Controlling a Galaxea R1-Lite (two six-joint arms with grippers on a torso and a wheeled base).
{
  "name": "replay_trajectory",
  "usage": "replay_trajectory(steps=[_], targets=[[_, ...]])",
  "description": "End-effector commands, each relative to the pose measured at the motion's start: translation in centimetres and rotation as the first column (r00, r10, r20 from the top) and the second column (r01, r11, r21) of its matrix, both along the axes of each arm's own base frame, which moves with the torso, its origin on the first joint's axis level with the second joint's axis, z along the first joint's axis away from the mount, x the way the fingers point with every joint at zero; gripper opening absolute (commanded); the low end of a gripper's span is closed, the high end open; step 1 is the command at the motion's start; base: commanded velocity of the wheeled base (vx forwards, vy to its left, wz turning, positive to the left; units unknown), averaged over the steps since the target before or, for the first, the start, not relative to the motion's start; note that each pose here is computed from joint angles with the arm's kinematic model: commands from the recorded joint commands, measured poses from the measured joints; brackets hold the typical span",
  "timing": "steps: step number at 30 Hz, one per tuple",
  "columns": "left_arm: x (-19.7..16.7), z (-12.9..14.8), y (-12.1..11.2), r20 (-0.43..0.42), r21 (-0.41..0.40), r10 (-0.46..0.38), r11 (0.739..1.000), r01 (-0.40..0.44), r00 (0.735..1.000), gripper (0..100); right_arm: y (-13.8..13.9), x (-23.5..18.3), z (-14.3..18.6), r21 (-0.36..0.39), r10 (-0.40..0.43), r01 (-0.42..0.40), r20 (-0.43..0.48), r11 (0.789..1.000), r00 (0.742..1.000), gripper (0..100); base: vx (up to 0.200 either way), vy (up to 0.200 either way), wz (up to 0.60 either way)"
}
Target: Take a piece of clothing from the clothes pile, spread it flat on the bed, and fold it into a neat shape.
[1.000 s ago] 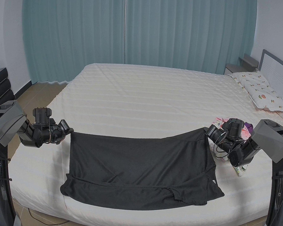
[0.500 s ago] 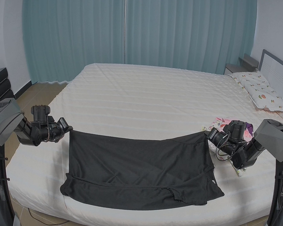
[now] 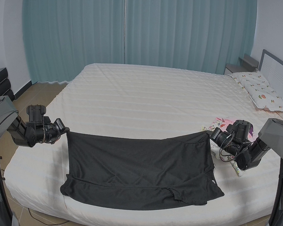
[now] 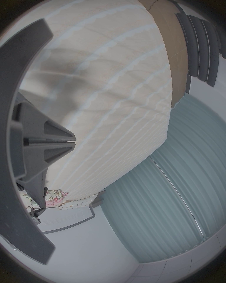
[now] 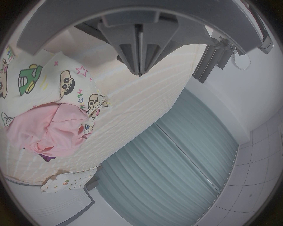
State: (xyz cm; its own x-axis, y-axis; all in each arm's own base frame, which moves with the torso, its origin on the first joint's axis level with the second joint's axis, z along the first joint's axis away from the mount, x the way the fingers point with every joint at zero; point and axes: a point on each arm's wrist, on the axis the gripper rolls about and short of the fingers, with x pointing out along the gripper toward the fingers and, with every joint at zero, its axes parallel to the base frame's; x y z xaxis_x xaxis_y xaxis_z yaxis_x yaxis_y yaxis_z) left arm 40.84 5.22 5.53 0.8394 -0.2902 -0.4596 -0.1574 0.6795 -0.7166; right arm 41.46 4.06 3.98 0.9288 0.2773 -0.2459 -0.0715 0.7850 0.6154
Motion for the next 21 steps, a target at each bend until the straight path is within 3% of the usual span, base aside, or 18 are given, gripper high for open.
replay_trajectory(steps=[1,10,21], targets=[[-0.2,-0.2,0.0,-0.01,-0.002,0.001,1.0,-0.001,1.0,0,0.0,-0.1,0.2,0.001,0.005,-0.005,0.002,1.0,1.0,0,0.0,0.0,0.0],[1.1,-0.4,0.0,0.016,0.002,-0.005,1.0,0.005,1.0,0,0.4,1.0,-1.2,0.005,0.022,-0.022,-0.006,1.0,1.0,0,0.0,0.0,0.0],[3.4,-3.0,-0.5,-0.003,0.006,-0.012,1.0,0.012,1.0,0,0.5,2.6,-2.5,0.007,0.009,-0.009,0.008,1.0,1.0,0,0.0,0.0,0.0]])
